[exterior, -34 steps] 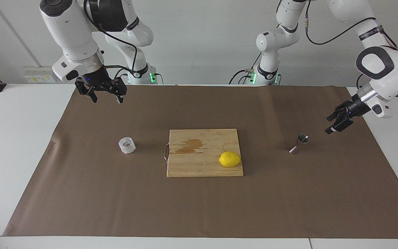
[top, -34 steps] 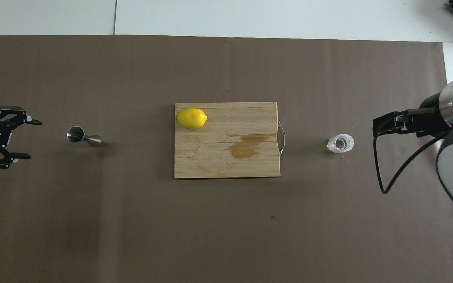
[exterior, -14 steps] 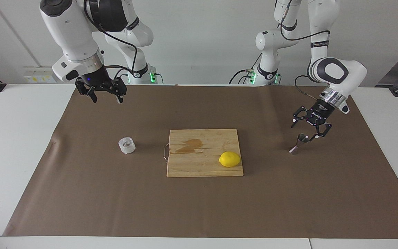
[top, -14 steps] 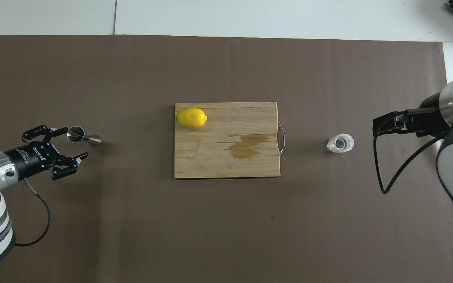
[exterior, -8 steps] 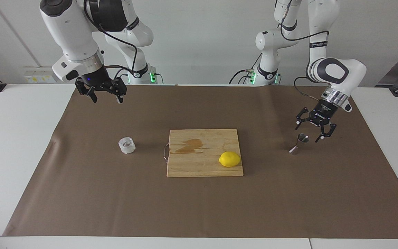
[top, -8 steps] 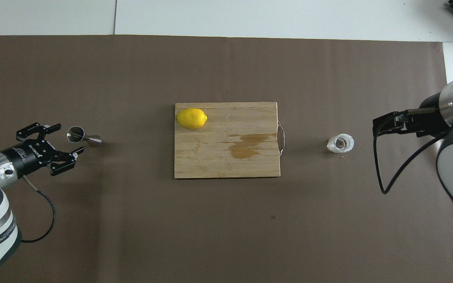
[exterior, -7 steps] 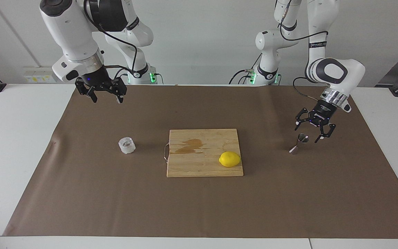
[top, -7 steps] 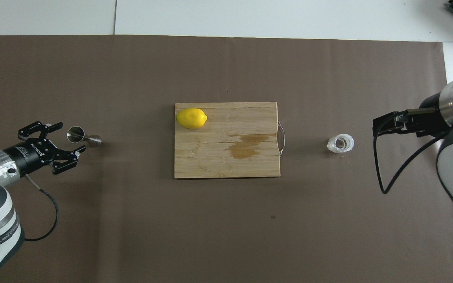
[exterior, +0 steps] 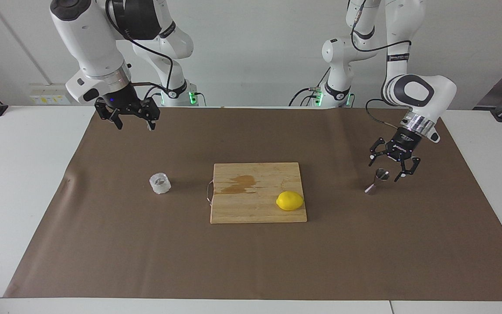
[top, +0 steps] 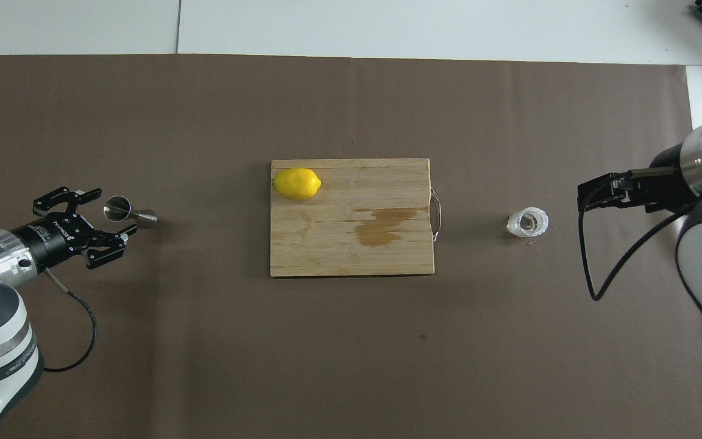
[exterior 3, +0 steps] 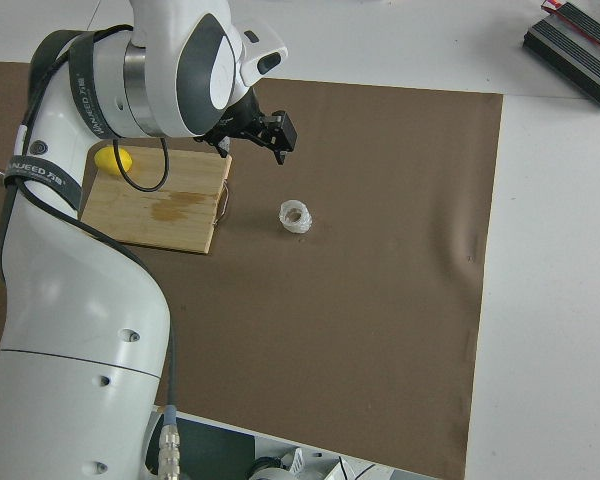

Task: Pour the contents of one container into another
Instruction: 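Reach the left gripper to the small metal cup and grasp it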

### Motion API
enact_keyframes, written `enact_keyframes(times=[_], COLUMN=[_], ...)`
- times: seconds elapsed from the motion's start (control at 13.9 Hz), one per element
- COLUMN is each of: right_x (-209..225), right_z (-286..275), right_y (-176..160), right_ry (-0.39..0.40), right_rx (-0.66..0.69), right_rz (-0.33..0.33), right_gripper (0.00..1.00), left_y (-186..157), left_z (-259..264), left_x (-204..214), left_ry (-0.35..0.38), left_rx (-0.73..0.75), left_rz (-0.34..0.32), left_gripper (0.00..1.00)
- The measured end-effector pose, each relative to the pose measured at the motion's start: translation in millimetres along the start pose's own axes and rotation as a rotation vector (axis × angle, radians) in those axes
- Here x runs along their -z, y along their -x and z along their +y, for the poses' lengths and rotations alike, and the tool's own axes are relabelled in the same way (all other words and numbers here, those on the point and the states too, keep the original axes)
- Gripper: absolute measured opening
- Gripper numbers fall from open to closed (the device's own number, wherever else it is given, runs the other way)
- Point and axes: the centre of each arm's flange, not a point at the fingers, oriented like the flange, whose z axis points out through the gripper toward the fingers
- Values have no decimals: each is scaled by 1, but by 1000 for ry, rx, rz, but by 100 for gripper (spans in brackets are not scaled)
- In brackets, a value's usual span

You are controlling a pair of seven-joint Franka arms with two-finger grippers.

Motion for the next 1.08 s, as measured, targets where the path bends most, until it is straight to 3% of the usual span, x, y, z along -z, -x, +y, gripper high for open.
enact_keyframes(times=[0.94,1.08], right_x=[0,0], right_z=[0,0], right_y=[0,0], right_ry=[0,0], right_rx=[0,0], right_rz=[0,0], right_gripper=[100,100], left_y=[-3,-3], left_z=[2,2], left_x=[-4,-4], left_ry=[0,0], left_rx=[11,11], left_rz=[7,7], left_gripper=[98,82])
